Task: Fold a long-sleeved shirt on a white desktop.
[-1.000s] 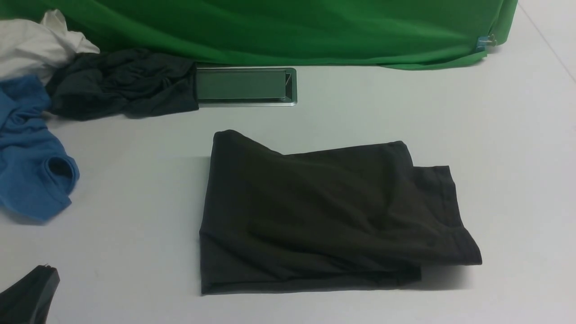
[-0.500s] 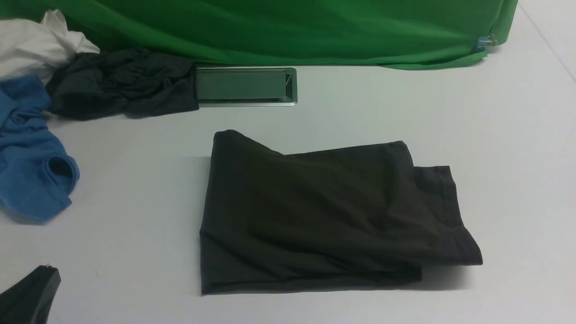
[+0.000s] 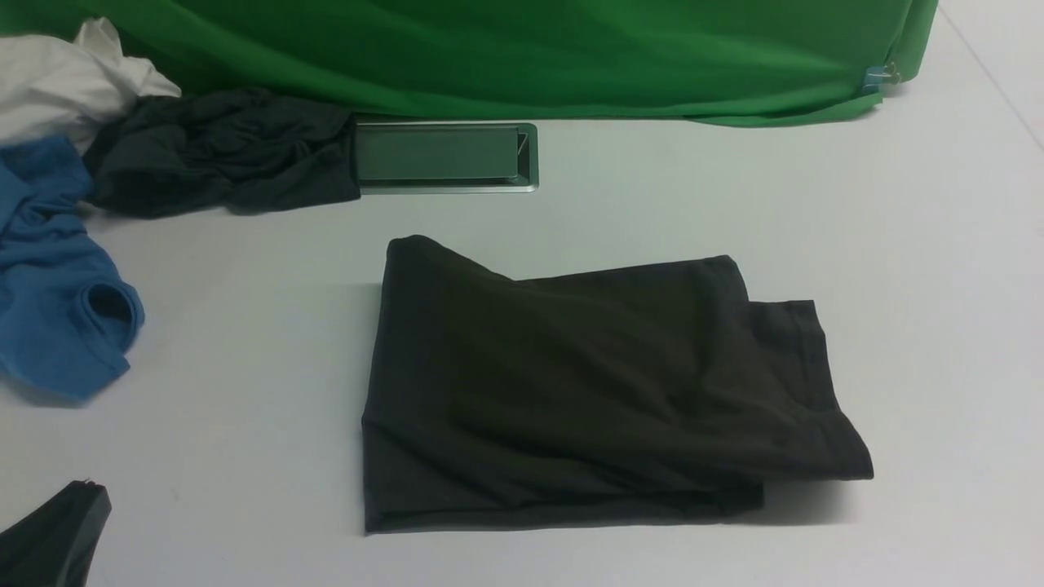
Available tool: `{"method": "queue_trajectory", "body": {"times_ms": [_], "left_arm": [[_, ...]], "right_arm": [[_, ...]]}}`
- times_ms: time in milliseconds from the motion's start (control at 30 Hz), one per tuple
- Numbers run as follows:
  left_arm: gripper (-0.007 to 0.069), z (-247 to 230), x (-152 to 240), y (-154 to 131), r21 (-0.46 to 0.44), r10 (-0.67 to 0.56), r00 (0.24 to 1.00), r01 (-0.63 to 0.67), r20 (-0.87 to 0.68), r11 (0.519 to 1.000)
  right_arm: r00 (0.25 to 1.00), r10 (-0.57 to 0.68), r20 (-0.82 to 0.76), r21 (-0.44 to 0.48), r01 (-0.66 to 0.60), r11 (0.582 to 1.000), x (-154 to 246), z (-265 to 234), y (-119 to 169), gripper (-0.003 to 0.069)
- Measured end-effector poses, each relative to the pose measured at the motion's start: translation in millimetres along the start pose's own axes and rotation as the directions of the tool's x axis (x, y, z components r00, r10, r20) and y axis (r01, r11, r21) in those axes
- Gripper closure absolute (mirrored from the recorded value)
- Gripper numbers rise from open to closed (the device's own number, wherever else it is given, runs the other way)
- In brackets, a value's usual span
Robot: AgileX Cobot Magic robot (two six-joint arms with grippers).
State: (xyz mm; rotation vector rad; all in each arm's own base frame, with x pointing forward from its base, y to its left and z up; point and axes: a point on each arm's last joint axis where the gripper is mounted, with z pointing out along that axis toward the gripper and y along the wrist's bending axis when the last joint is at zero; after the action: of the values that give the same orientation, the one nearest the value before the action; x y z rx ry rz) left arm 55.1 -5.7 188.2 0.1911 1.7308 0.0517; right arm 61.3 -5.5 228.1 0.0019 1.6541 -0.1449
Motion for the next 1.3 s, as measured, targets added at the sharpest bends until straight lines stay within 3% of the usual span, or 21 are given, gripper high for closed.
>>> {"method": "queue_trajectory", "body": {"times_ms": [167, 1300], "left_arm": [[0.0597, 0, 0, 0, -0.001, 0.0, 1.0, 0.0, 0.004, 1.0], [0.0593, 0, 0, 0, -0.002, 0.0, 1.0, 0.0, 0.005, 1.0]], "right_arm": [[0.997, 0.004, -0.08, 0.012, -0.003, 1.0, 38, -2, 3, 0.042], [0.999, 0.01, -0.044, 0.017, -0.009, 1.0, 36, -2, 2, 0.042]]}}
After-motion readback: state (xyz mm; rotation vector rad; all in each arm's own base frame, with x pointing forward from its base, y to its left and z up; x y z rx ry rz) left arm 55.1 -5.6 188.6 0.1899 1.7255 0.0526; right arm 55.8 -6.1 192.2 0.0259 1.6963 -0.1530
